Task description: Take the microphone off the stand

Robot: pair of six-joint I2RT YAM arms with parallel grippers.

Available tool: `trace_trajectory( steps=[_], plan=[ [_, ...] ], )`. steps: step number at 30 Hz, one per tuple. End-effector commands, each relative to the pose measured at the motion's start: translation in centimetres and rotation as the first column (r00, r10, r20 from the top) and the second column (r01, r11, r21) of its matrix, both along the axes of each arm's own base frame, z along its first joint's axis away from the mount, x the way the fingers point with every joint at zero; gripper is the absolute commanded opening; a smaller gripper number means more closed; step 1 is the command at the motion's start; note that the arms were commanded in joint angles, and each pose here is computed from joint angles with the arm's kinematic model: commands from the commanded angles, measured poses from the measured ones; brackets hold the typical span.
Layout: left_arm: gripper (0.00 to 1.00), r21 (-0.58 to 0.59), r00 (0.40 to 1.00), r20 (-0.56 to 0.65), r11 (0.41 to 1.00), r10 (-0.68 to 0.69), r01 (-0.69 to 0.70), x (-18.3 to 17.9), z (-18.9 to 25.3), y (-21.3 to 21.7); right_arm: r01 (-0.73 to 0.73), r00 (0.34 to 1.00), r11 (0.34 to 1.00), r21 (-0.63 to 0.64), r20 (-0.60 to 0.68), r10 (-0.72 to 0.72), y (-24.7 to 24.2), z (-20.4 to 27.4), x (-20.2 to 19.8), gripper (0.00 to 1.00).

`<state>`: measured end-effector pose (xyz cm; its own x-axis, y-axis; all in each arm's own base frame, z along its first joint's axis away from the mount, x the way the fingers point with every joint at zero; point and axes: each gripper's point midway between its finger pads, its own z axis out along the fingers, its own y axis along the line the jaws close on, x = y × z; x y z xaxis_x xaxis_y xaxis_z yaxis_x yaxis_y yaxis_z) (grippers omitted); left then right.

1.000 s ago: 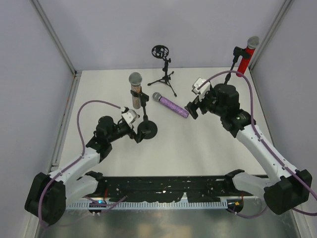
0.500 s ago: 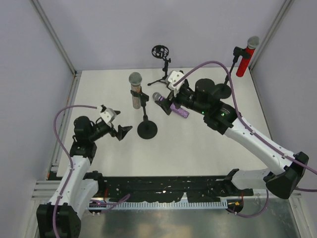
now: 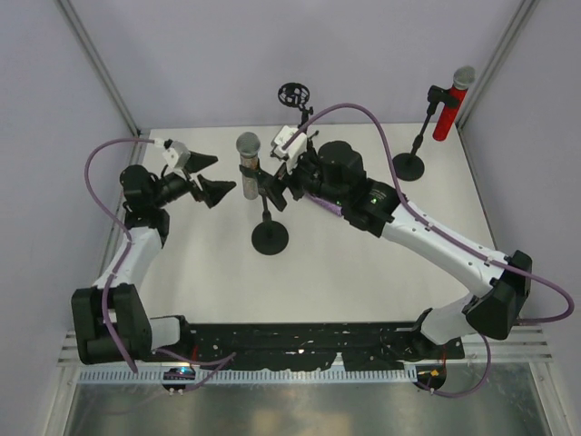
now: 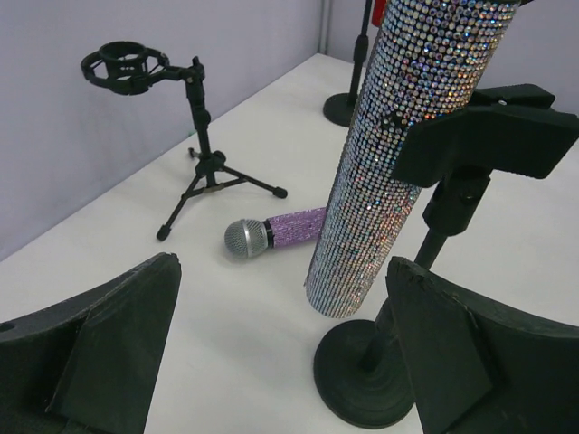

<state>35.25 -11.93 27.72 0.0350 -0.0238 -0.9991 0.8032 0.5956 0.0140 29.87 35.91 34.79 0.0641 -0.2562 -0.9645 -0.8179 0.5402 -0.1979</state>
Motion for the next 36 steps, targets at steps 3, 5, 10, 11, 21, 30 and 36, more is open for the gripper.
trace_trajectory(
  steps=[3,5,10,11,21,30,36],
  plan=[
    [0.99,-0.109,0.962,0.063,0.956,-0.266,0.271,-0.5,4.1,-2.2,0.053,0.999,0.997,0.056,-0.004,-0.053,0.8,1.9,0.8,0.95],
    [1.0,-0.148,0.944,0.032,0.933,-0.328,0.329,-0.3,3.7,-2.5,0.067,0.998,0.997,0.047,-0.006,-0.066,1.0,1.5,1.2,0.95],
    [1.0,-0.16,0.908,-0.034,0.899,-0.417,0.407,-1.0,2.5,-3.5,0.13,0.991,0.991,0.018,0.005,-0.13,0.4,1.0,2.3,0.95],
    [1.0,-0.147,0.904,-0.028,0.896,-0.427,0.419,-1.5,2.2,-3.8,0.129,0.992,0.992,0.009,0.008,-0.129,0.4,0.8,2.4,0.95],
    [1.0,-0.061,0.867,0.018,0.865,-0.498,0.498,-5.3,0.6,-5.5,0.113,0.994,0.993,-0.019,-0.003,-0.113,0.4,-0.5,2.0,0.95],
    [0.99,-0.036,0.83,0.006,0.829,-0.558,0.557,-7.5,-1.0,-6.8,0.076,0.997,0.997,-0.032,0.012,-0.076,0.2,-0.6,1.3,0.95],
    [1.0,-0.033,0.825,0.004,0.824,-0.565,0.565,-9.0,-1.4,-7.0,-0.046,0.998,0.998,-0.037,0.039,0.047,0.7,0.0,-0.6,0.95]
  ],
)
